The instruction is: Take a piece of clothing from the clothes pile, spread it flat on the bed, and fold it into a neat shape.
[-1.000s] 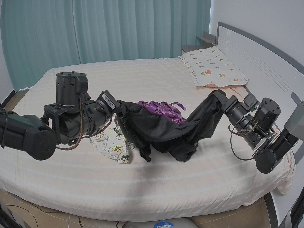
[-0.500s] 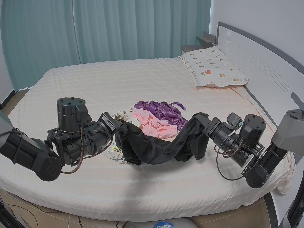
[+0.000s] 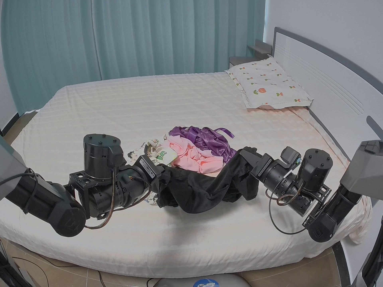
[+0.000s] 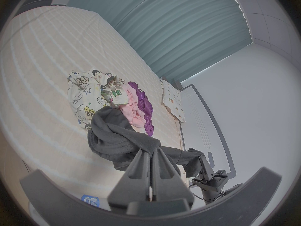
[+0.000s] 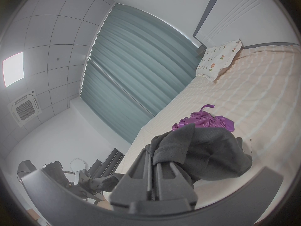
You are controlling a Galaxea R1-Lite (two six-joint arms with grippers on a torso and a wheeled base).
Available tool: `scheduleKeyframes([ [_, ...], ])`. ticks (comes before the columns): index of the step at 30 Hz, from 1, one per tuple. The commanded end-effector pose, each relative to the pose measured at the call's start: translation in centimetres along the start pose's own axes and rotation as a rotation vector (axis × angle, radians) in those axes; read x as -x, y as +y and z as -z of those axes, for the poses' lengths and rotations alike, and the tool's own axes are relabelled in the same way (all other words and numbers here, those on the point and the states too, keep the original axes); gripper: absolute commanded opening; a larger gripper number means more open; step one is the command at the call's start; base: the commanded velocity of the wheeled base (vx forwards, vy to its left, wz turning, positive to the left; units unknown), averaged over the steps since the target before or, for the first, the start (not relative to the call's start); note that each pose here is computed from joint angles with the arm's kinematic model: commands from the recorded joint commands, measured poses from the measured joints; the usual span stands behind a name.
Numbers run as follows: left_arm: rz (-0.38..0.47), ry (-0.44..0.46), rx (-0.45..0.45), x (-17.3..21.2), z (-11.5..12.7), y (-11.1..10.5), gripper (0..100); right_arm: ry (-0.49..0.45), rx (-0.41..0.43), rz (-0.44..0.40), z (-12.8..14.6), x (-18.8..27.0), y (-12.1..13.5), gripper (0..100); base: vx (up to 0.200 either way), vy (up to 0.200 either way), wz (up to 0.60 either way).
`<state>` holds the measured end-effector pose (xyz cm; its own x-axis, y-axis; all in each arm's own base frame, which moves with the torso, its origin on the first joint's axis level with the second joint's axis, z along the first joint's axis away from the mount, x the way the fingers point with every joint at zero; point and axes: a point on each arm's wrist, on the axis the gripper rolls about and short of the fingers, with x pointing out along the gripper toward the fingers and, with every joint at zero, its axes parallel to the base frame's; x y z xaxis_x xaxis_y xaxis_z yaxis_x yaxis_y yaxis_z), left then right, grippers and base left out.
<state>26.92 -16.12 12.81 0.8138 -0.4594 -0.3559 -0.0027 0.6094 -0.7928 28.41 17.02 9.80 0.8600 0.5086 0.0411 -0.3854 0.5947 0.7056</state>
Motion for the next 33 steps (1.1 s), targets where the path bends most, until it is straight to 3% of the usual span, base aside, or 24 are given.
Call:
scheduleKeyframes([
  [1, -0.008, 0.001, 0.001, -0.2, 0.0, 0.2, 0, -0.012, 0.0, -0.012, -0.1, 0.0, 0.1, 0, 0.0, 0.0, 0.0],
  [12, -0.014, -0.021, 0.048, -0.7, -0.7, 0.4, 0, -0.008, 0.0, -0.008, 0.0, -0.1, -0.1, 0, 0.0, 0.0, 0.0],
  [33, -0.032, -0.072, 0.066, 0.1, -2.2, 1.1, 0, -0.015, 0.018, -0.053, 0.1, -0.5, 1.1, 0, 0.0, 0.2, 0.0],
])
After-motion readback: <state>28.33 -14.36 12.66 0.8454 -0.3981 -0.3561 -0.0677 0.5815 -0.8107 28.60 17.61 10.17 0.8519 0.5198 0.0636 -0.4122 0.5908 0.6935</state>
